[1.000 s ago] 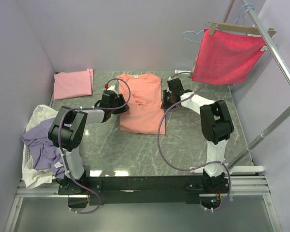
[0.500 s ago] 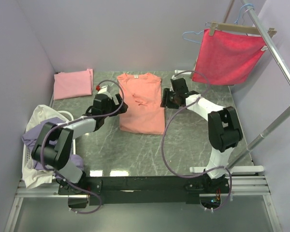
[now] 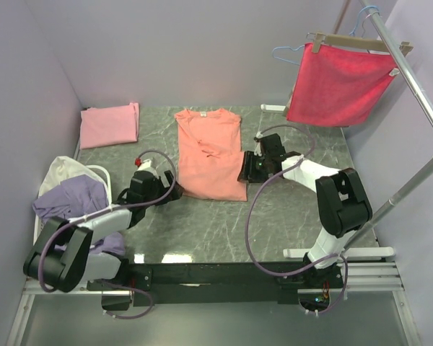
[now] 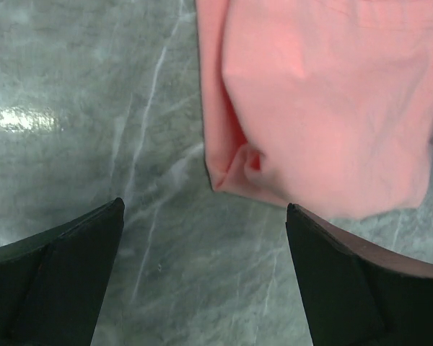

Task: Fold and stack the t-shirts
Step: Fold the folded rectangular tshirt in 1/3 of the way

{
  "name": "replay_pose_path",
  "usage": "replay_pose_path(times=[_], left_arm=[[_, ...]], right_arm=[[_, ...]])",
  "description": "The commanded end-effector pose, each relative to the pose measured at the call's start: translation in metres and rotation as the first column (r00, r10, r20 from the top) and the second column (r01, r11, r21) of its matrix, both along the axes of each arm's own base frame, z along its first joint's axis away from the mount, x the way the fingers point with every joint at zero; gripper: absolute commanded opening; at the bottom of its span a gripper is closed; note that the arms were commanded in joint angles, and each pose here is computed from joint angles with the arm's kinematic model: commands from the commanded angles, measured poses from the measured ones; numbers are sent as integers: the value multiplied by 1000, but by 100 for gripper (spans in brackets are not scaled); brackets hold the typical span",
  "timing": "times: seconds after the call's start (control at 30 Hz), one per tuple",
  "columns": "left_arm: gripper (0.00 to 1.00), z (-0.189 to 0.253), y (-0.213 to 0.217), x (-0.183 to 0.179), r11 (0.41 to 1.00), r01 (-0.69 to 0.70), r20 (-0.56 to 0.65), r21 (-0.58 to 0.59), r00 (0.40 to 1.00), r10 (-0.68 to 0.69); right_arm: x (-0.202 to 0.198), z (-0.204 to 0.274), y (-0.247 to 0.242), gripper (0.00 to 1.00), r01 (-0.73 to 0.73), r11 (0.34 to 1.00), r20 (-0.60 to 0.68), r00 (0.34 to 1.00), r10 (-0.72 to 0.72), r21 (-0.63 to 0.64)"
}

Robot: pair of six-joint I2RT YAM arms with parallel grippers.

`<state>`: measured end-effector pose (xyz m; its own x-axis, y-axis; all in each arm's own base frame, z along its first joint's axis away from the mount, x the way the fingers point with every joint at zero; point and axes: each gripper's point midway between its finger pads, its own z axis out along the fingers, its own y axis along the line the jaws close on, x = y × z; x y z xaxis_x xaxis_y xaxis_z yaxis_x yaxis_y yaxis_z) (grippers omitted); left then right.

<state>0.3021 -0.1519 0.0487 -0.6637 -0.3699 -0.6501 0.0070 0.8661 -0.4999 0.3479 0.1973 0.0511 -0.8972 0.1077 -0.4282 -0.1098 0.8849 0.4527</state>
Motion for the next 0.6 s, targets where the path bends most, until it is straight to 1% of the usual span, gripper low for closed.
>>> replay_pose_path(times=[0.0,0.07,0.13,0.27,0.37,0.53,0.57], left_arm=[[99,35,-12,5,997,31,136,-76,991,-21],[98,39,-13,7,996,33,153,-82,988,-20],[92,34,-14,9,997,32,136,-74,991,-22],[89,24,-19,11,996,39,99,-81,995,-31],[85,18,-24,11,995,51,96,-88,994,-43],[78,21,-34,14,991,89,125,-104,989,-76],[75,22,-36,16,990,94,130,-107,988,-80]], right_arm=[[0,30,33,57,-78,992,80,994,71,98],[0,32,40,57,-89,990,77,994,81,109],[-4,30,51,57,-110,987,74,992,101,120],[-4,23,62,56,-119,985,52,992,114,122],[-2,18,68,56,-125,981,41,992,120,146],[3,2,72,56,-119,982,7,993,120,145],[3,-1,72,56,-118,983,1,993,119,140]])
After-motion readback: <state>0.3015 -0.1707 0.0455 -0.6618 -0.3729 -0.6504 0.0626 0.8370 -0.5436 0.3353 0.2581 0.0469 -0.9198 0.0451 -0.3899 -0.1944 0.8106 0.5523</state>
